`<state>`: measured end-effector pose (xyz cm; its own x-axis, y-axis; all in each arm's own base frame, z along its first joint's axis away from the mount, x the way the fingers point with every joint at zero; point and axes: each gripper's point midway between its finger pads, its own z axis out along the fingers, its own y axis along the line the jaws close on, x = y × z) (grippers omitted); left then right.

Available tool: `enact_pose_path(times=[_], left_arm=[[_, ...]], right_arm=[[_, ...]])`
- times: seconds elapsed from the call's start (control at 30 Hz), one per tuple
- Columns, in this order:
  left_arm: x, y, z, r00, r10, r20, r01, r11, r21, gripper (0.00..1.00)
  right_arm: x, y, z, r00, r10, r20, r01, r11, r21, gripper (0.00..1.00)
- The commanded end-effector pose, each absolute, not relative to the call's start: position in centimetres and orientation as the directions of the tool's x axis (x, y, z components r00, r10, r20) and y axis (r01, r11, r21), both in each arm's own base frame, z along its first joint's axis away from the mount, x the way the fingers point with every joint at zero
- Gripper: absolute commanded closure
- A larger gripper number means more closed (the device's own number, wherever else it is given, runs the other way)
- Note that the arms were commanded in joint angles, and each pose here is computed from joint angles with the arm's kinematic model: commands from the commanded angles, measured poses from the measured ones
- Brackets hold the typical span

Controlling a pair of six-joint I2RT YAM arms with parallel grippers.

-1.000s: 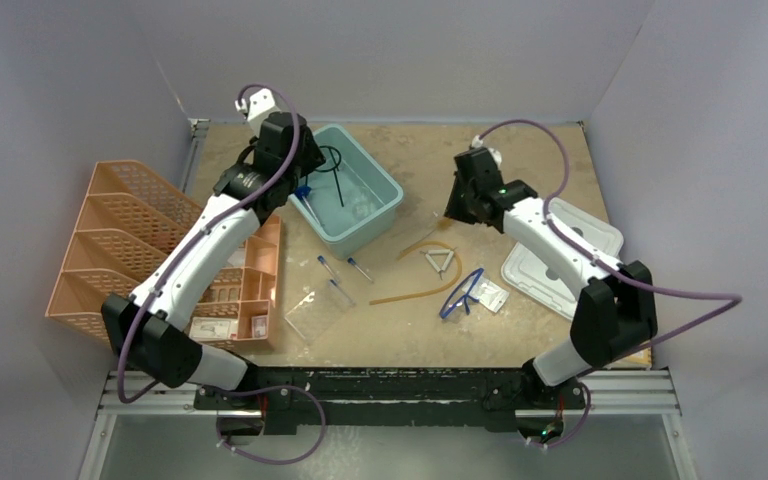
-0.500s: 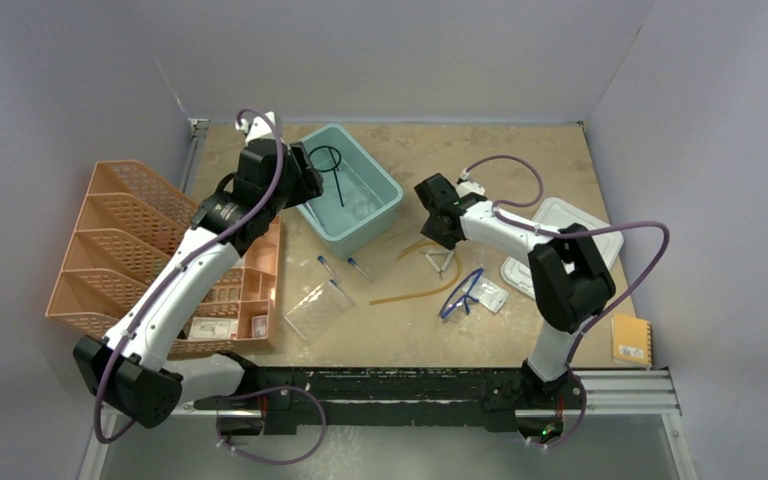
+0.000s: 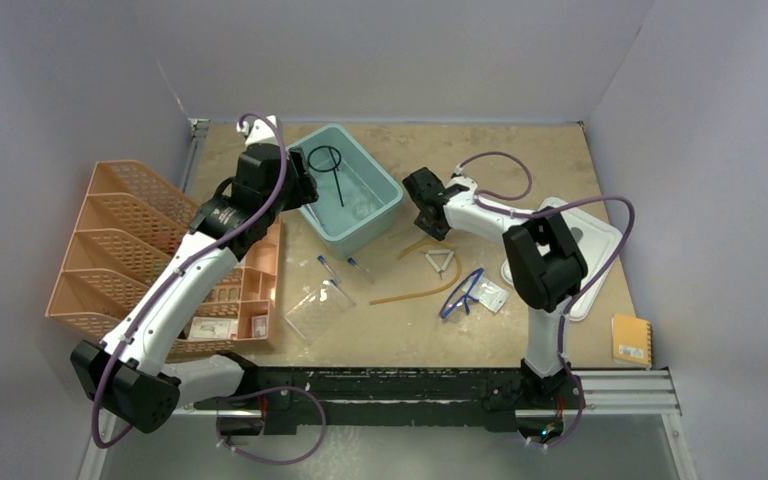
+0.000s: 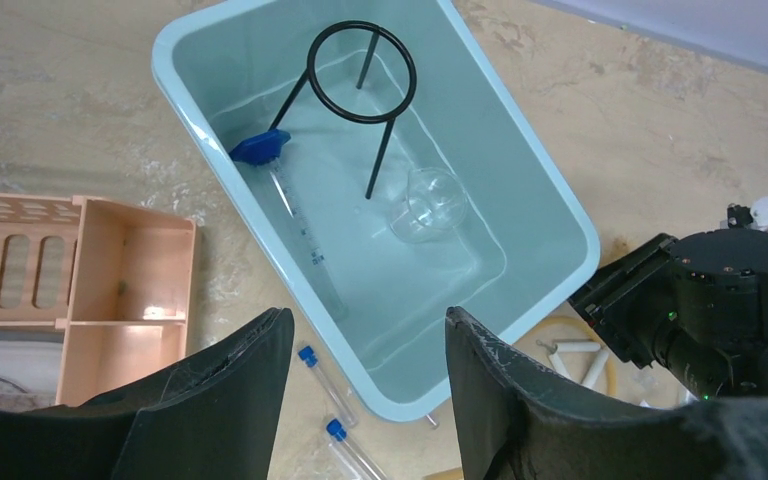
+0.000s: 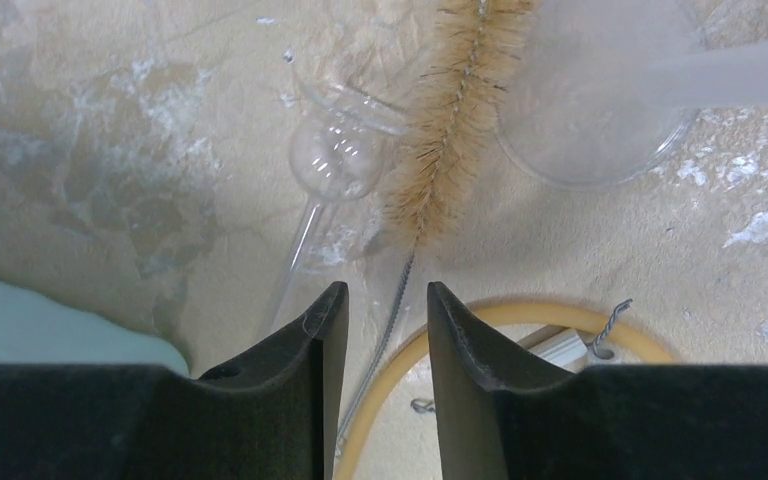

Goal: Organize the chemistry lab equipment

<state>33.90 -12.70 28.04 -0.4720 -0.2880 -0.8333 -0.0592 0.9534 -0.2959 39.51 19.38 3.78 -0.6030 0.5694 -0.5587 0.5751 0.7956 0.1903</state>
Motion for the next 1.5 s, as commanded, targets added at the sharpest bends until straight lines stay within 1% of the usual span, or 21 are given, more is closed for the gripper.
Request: enact_pose_path(times=[0.0, 0.13, 0.2, 0.27, 0.33, 0.47, 0.7, 0.97, 1.07, 1.13, 1.23, 1.37, 1.47], left_arm=[[35.4, -12.0, 30.1, -0.411, -0.280, -0.867, -0.080, 0.959, -0.272, 0.43], [35.6, -12.0, 29.7, -0.417, -0.281, -0.864, -0.094, 0.959, -0.267, 0.43], [35.7, -12.3, 29.5, -0.425, -0.288, -0.858, -0.091, 0.957, -0.276, 0.43], [35.7, -12.5, 29.4, -0.431, -0.292, -0.854, -0.085, 0.955, -0.284, 0.43], [35.5, -12.4, 29.3, -0.432, -0.291, -0.854, -0.085, 0.955, -0.283, 0.43], [35.0, -12.0, 29.3, -0.432, -0.289, -0.854, -0.092, 0.956, -0.277, 0.43], [34.6, -11.9, 29.9, -0.417, -0.300, -0.858, -0.086, 0.953, -0.292, 0.43], [34.5, -11.1, 31.9, -0.364, -0.323, -0.874, -0.110, 0.946, -0.304, 0.43], [34.5, -10.2, 33.1, -0.329, -0.328, -0.885, -0.141, 0.944, -0.298, 0.43], [34.5, -9.4, 34.1, -0.297, -0.329, -0.897, -0.172, 0.942, -0.288, 0.43], [34.4, -7.9, 36.1, -0.235, -0.327, -0.915, -0.223, 0.935, -0.277, 0.43], [34.0, -5.8, 38.9, -0.141, -0.327, -0.935, -0.296, 0.915, -0.275, 0.43], [33.6, -4.2, 40.8, -0.068, -0.325, -0.943, -0.354, 0.892, -0.282, 0.43]], right_arm=[[39.8, 17.8, 4.1, -0.553, 0.588, -0.590, 0.645, 0.751, 0.144, 0.64], [39.7, 17.4, 3.0, -0.568, 0.584, -0.580, 0.654, 0.748, 0.114, 0.67], [39.7, 17.3, 2.6, -0.565, 0.594, -0.573, 0.665, 0.739, 0.110, 0.71], [39.9, 17.3, 2.4, -0.560, 0.594, -0.577, 0.665, 0.738, 0.114, 0.77], [40.3, 17.2, 2.5, -0.553, 0.589, -0.589, 0.661, 0.741, 0.120, 0.86], [41.6, 17.3, 4.3, -0.530, 0.567, -0.630, 0.637, 0.757, 0.145, 1.00], [42.9, 16.8, 11.6, -0.425, 0.565, -0.707, 0.588, 0.766, 0.259, 1.00], [42.9, 16.0, 21.9, -0.306, 0.542, -0.783, 0.463, 0.803, 0.375, 1.00], [43.8, 16.8, 25.9, -0.273, 0.465, -0.842, 0.325, 0.869, 0.374, 1.00], [44.7, 18.3, 28.3, -0.271, 0.393, -0.879, 0.191, 0.917, 0.351, 1.00], [45.6, 21.3, 31.3, -0.271, 0.312, -0.911, -0.006, 0.946, 0.325, 1.00], [45.8, 26.1, 34.3, -0.248, 0.222, -0.943, -0.292, 0.911, 0.292, 1.00], [45.8, 29.5, 35.2, -0.241, 0.185, -0.953, -0.444, 0.852, 0.277, 1.00]])
